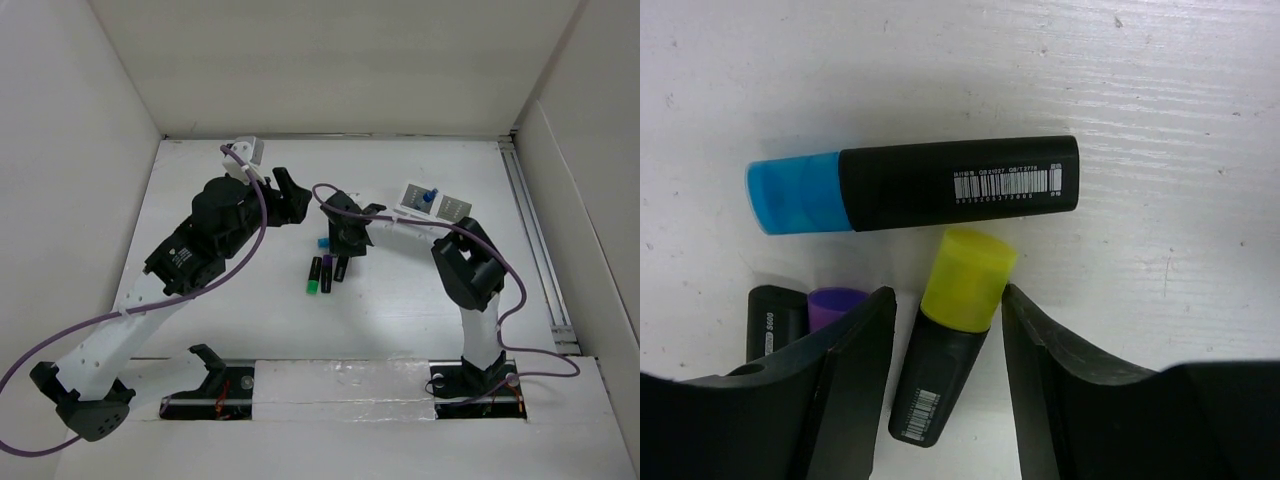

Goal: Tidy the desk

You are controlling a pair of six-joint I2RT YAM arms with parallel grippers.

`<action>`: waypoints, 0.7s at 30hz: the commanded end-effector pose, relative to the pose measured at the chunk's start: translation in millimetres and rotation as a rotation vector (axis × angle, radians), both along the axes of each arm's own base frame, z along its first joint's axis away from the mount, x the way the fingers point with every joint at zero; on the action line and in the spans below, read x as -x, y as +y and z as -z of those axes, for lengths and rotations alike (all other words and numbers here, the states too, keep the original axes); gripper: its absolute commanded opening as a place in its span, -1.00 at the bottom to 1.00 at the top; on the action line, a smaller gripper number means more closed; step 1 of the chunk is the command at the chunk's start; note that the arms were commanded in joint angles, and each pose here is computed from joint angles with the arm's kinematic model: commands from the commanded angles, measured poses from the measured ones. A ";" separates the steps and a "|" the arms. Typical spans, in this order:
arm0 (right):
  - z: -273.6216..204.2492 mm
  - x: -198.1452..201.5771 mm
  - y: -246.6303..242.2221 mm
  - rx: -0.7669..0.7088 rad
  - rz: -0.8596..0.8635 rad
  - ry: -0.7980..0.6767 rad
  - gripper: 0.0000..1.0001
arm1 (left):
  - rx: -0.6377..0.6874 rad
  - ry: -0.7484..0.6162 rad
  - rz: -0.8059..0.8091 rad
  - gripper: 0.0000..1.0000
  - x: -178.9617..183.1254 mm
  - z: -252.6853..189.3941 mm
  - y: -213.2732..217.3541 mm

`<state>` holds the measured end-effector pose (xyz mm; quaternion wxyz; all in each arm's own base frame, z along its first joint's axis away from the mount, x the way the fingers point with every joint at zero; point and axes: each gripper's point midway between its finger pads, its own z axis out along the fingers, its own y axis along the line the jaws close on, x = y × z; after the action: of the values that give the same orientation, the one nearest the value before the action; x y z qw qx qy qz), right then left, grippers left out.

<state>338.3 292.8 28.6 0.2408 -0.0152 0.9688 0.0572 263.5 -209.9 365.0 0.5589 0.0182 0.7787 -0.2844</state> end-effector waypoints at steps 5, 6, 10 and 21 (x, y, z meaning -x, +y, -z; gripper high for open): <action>8.2 -5.1 -2.9 0.015 0.047 -0.012 -0.23 | -0.004 -0.055 -0.020 0.31 -3.0 -14.9 5.6; 7.8 -4.4 -5.0 0.019 0.052 -0.014 -0.37 | -0.005 -0.060 -0.018 0.31 -2.9 -16.5 5.5; -12.4 1.3 -9.4 -0.016 0.063 -0.040 -0.71 | -0.014 -0.059 -0.016 0.32 -4.6 -15.3 4.3; -200.3 -24.5 -90.3 -0.257 0.241 -0.372 -0.81 | -0.003 -0.052 0.048 0.31 -10.5 -12.9 -16.7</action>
<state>340.6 248.3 170.0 0.3540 0.0594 0.9228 0.1399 271.4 -218.7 354.9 0.5537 0.0381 0.7857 -0.2732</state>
